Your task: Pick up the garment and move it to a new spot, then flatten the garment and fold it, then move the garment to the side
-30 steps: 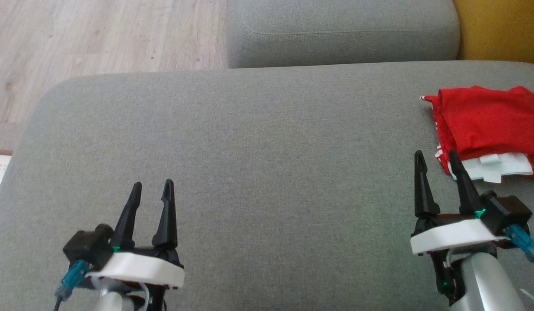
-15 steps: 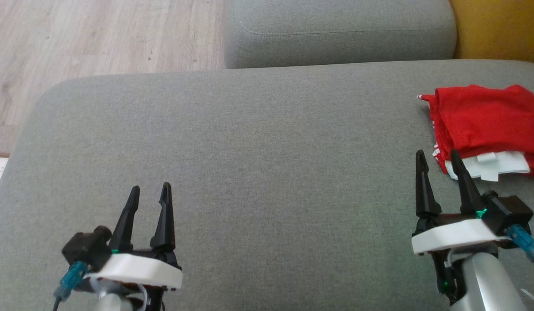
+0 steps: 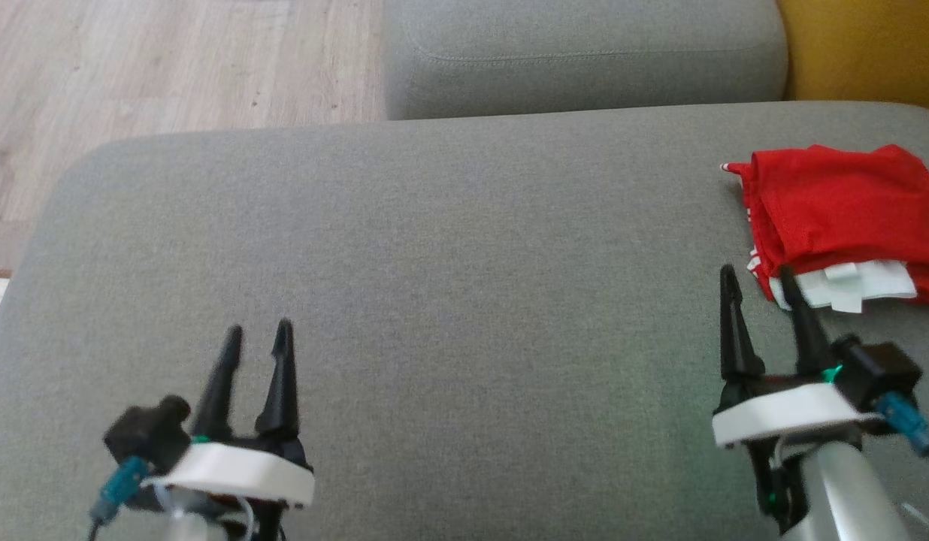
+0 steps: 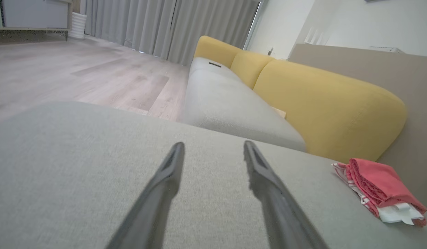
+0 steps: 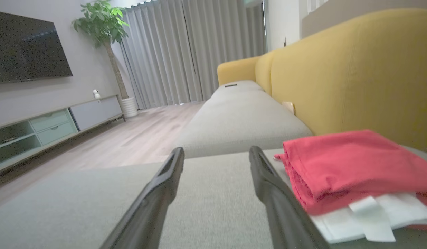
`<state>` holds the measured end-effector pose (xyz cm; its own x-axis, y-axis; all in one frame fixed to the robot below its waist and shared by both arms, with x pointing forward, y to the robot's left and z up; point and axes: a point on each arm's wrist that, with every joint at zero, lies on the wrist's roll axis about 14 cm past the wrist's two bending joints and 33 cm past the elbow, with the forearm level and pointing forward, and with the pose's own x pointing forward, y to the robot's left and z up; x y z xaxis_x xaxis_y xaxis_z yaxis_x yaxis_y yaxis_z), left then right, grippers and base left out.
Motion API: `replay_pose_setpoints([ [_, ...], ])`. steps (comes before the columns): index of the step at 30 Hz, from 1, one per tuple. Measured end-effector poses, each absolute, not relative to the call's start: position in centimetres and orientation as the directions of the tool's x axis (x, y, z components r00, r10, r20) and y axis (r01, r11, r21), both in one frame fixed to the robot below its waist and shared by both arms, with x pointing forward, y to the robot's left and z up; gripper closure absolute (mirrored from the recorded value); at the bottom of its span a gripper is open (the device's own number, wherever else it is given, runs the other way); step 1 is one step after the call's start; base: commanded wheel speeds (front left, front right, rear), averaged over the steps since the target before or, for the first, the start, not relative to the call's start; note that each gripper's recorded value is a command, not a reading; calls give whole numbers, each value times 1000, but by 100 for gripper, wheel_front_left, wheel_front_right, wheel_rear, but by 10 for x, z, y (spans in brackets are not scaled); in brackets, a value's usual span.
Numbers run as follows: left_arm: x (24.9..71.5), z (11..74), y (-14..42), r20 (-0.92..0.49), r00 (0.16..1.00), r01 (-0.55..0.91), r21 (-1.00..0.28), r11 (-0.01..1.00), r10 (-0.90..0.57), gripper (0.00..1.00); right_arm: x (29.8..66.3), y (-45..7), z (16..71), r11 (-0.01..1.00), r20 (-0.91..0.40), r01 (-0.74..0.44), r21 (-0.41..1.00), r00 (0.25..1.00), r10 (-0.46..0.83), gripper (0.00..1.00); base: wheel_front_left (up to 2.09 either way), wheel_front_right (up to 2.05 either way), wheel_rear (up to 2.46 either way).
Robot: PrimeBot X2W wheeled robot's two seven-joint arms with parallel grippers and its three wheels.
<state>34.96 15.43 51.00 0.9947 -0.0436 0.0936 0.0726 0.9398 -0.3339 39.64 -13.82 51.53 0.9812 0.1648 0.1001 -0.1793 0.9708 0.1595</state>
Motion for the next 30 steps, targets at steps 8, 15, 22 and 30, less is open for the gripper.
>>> replay_pose_setpoints([
  [8, 324, 454, 153, -89, 995, 8, -357, 934, -43, 100, 368, -143, 454, 972, -92, -129, 197, 984, 150, 100, 0, 0, 0],
  [15, 326, 453, 154, -102, 994, -13, -419, 908, -33, 100, 368, -148, 453, 959, -98, -96, 268, 987, 126, 100, 0, 0, 0],
  [22, 327, 451, 156, -117, 993, -34, -478, 878, -25, 100, 369, -153, 453, 939, -107, -61, 339, 989, 103, 100, 0, 0, 0],
  [30, 333, 454, 163, -120, 993, -61, -541, 839, -5, 100, 369, -160, 454, 908, -113, -20, 419, 991, 74, 100, 0, 0, 0],
])
